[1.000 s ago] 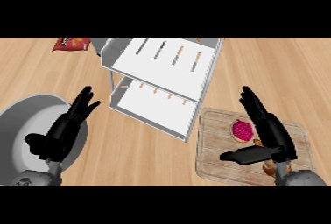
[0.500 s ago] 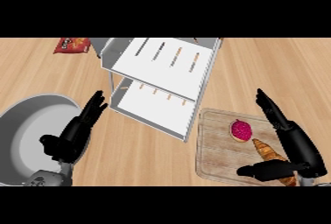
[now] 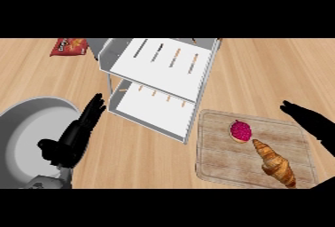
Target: Pick the croissant from the cutting board and place it in the tiered basket
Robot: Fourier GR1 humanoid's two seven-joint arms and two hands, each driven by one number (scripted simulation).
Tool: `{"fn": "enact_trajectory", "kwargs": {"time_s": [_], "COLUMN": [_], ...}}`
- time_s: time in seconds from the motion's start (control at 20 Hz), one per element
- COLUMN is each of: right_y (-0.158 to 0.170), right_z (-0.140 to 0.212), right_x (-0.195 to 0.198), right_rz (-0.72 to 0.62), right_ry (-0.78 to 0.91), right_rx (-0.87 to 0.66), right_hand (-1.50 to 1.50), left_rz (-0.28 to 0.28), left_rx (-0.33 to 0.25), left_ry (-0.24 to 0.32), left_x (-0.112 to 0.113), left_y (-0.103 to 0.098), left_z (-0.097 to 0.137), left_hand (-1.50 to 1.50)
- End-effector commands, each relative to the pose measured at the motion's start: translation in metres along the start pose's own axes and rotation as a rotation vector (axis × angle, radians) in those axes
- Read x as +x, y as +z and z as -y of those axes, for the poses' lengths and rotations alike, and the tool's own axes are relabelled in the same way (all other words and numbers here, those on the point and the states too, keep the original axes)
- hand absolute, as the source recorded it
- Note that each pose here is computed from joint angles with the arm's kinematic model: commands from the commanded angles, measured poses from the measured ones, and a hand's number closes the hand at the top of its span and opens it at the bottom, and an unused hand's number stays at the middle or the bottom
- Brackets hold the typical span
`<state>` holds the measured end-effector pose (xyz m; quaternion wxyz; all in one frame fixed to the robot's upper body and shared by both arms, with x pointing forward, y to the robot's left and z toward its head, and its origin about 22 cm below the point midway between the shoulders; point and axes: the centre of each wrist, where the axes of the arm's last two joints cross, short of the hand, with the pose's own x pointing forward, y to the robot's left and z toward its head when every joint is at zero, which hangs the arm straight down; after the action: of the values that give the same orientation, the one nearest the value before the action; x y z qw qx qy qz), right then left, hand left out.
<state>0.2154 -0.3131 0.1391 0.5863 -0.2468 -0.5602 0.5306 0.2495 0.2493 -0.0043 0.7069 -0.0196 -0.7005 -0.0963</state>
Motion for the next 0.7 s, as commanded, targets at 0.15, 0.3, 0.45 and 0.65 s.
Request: {"fn": "enact_trajectory", "kwargs": {"time_s": [0.15, 0.3, 0.45, 0.65], "right_y": [0.028, 0.042, 0.047, 0.035], "right_z": [0.011, 0.016, 0.0, 0.003], "right_x": [0.049, 0.072, 0.088, 0.079], "right_rz": [-0.137, -0.17, -0.201, -0.242], "right_ry": [0.233, 0.231, 0.219, 0.187], "right_rx": [0.197, 0.194, 0.184, 0.058], "right_hand": [-1.5, -1.5, -1.5, -1.5], "left_rz": [-0.018, -0.005, -0.021, -0.006], "left_rx": [-0.015, -0.016, -0.016, -0.01], "left_ry": [0.015, 0.012, 0.014, 0.019], "left_x": [-0.004, -0.013, -0.022, -0.01], "left_y": [-0.008, -0.011, -0.019, -0.027], "left_z": [0.013, 0.007, 0.018, 0.012], "left_hand": [0.0, 0.0, 0.0, 0.0]}}
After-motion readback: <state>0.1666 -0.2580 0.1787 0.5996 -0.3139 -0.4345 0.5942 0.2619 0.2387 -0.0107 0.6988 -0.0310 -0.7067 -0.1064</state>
